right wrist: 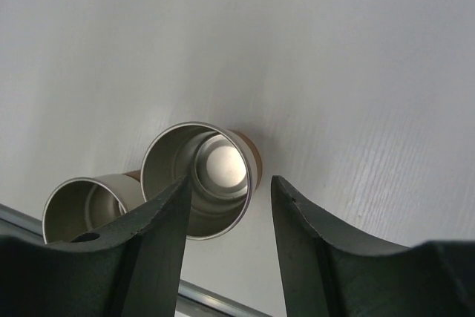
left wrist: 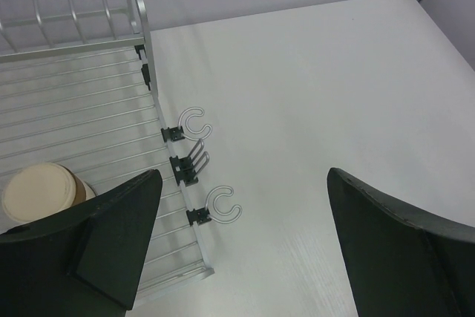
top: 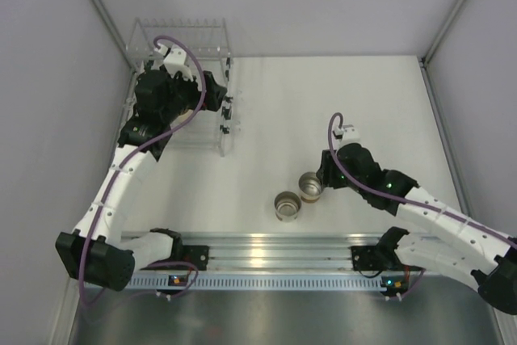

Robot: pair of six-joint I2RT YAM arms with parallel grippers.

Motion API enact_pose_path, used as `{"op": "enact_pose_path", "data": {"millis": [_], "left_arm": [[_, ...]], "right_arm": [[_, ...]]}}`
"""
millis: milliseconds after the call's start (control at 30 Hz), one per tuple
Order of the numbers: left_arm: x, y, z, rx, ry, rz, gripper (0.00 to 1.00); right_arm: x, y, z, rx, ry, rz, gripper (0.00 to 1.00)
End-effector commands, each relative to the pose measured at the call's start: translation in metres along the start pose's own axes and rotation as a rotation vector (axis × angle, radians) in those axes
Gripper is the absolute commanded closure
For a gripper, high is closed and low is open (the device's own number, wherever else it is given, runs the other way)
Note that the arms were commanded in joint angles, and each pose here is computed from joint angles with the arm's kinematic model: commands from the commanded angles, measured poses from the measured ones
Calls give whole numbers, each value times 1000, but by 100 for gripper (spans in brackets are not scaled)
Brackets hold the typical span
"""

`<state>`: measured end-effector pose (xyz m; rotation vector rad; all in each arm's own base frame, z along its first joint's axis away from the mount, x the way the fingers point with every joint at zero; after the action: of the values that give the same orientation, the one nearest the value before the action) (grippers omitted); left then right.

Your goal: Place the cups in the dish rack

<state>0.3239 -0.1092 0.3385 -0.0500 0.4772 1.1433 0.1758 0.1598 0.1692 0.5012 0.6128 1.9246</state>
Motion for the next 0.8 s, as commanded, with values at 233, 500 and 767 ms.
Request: {"op": "enact_pose_path", "data": {"millis": [233, 500, 767], "left_arm": [[-4, -1, 14, -62, -5, -33, 2], [-4, -3, 12, -52, 2, -43, 2], [-2, -3, 12, -55, -5, -32, 2]], "right_arm": [[0, -8, -24, 60, -10, -53, 53], [3, -21, -30, 84, 0, -60, 53], [10, -37, -29, 102, 7, -50, 82]]}}
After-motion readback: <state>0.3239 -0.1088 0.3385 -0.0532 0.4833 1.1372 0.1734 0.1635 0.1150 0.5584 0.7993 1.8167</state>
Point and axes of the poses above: each gripper's point midway between its finger pads, its own y axis back along the fingers, its own x axis along the line the jaws close on, z = x × y, the point moved 5 cm from there along y, back along the fingers, and after that the axes turned 12 degrees about y, right-handed, at the moved point
